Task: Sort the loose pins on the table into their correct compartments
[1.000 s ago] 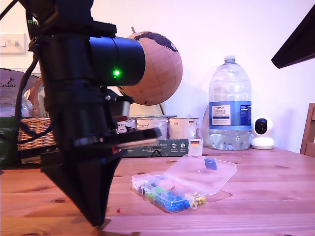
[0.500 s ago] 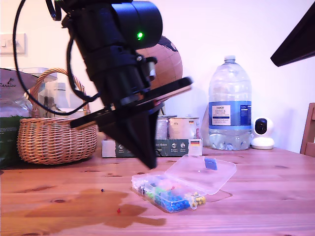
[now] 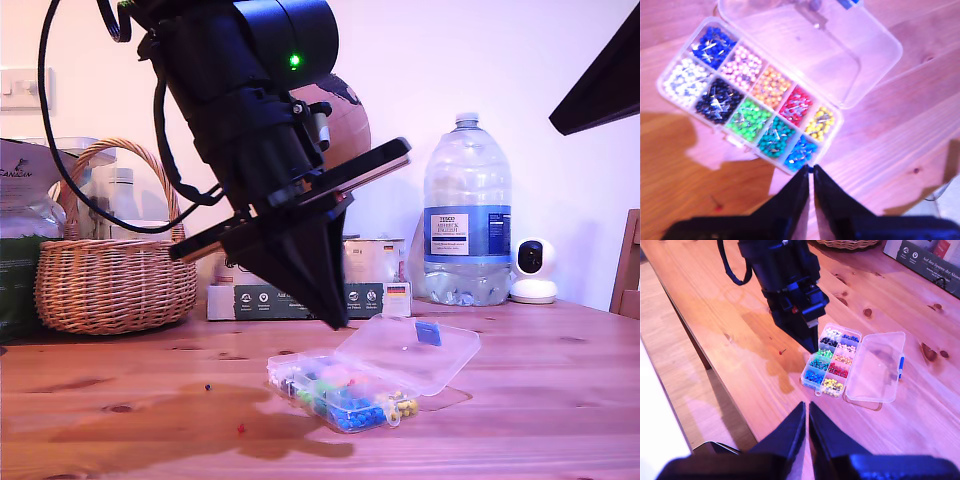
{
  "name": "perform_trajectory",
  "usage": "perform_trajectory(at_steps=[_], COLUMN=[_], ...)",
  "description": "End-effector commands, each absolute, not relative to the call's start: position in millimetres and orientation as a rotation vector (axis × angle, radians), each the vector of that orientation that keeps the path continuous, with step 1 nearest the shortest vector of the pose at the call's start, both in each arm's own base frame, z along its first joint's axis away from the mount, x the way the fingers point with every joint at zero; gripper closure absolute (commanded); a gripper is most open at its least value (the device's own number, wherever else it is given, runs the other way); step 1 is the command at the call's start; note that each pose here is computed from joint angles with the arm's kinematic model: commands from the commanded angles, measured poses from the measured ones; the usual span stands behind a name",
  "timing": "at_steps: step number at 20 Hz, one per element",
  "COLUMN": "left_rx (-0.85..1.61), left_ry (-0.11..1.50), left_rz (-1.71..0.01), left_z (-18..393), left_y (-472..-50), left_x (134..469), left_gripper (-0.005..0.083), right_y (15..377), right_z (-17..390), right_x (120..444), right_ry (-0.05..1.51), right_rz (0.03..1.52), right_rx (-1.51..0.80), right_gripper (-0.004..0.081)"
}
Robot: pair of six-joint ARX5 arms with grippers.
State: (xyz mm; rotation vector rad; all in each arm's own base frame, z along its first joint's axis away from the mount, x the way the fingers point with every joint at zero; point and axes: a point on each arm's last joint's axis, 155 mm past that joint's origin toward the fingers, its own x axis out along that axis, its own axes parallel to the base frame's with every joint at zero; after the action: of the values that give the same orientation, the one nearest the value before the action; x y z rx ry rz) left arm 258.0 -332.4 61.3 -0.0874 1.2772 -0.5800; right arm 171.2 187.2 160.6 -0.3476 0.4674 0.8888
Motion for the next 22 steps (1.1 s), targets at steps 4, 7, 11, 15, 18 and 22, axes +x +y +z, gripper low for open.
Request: perform_trajectory(at_steps=[4, 7, 11, 15, 18, 22], left_rx=[-0.063, -0.056, -0.045, -0.018, -0.023, -0.024], left_ry=[1.320, 1.320, 1.325, 1.363, 1.343, 1.340], left_rz=[-0.583, -0.590, -0.591, -0.577, -0.592, -0.596], left_z=[40.9, 40.5, 37.6, 19.9, 21.6, 23.1], left_y=[-337.7, -339.3, -339.0, -336.4, -341.4, -343.1], left_x=[251.9, 249.8, 248.9, 246.0, 248.3, 248.6], left_gripper=[0.0793, 0.0793, 0.0793, 0.0793, 0.0793, 0.0793], right_y=[188.8, 188.8, 188.9, 189.0, 188.9, 188.9], right_z=[162.7, 162.8, 163.0, 163.1, 163.0, 162.9], right_x=[171.1, 171.2, 171.2, 171.3, 171.2, 171.2], right_ry=[0.455, 0.455, 0.454, 0.454, 0.455, 0.455], right_rz=[0.893, 0.893, 0.893, 0.893, 0.893, 0.893], right_rx=[-0.344, -0.344, -0.343, -0.342, -0.343, -0.343], right_gripper=[0.0783, 0.0783, 0.0783, 0.0783, 0.0783, 0.0783])
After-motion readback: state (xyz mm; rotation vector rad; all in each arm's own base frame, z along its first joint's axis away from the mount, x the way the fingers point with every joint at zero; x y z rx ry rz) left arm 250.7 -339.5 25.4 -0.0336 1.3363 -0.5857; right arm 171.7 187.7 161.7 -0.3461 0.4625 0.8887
